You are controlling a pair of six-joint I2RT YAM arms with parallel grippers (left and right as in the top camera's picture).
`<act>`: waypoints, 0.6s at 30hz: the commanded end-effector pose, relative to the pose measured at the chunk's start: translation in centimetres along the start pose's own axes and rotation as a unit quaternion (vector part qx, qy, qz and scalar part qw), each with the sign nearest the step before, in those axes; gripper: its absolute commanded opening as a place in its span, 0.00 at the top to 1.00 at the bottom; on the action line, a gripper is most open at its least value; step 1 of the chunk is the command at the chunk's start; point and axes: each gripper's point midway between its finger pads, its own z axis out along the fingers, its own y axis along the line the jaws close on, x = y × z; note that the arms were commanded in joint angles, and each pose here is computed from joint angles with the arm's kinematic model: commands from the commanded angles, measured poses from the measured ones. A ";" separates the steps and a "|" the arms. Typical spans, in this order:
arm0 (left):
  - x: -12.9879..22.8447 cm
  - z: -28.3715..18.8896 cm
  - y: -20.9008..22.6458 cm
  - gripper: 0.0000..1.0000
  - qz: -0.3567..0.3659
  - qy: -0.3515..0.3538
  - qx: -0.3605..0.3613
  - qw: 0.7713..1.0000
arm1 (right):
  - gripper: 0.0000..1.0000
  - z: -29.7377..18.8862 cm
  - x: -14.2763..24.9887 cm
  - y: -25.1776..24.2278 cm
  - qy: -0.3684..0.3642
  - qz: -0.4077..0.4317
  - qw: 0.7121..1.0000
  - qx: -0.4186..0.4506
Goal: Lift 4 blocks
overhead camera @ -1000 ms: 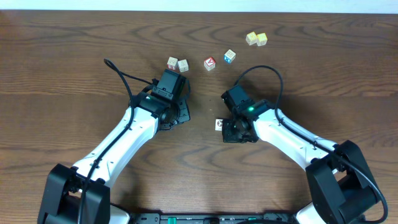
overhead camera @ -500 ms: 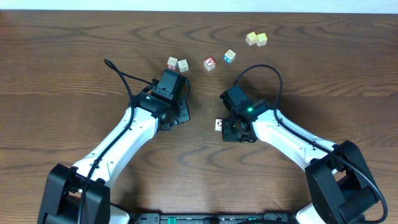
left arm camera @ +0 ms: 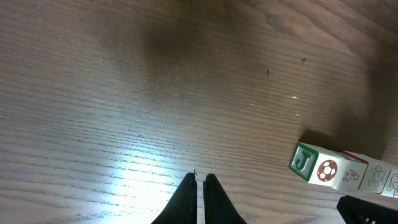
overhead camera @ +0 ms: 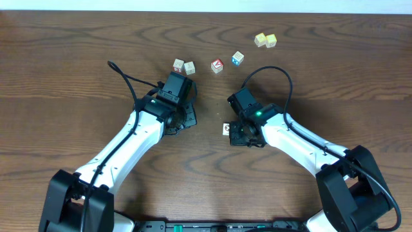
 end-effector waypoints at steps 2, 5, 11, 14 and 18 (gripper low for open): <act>0.4 0.3 0.7 0.93 -0.001 0.003 -0.011 1.000 | 0.98 0.5 0.3 -0.2 0.001 -0.002 1.000 0.011; 0.4 0.3 0.7 0.93 -0.001 0.003 -0.011 1.000 | 0.98 0.5 0.3 -0.2 0.001 -0.002 1.000 0.011; 0.4 0.3 0.7 0.93 -0.001 0.003 -0.011 1.000 | 0.98 0.5 0.2 -0.2 -0.001 -0.002 1.000 0.011; 0.4 0.3 0.7 0.93 -0.001 0.003 -0.011 1.000 | 0.98 0.5 0.0 -0.2 -0.004 -0.002 1.000 0.011; 0.4 0.3 0.7 0.93 -0.001 0.003 -0.011 1.000 | 0.98 0.5 0.0 -0.2 -0.005 -0.002 1.000 0.011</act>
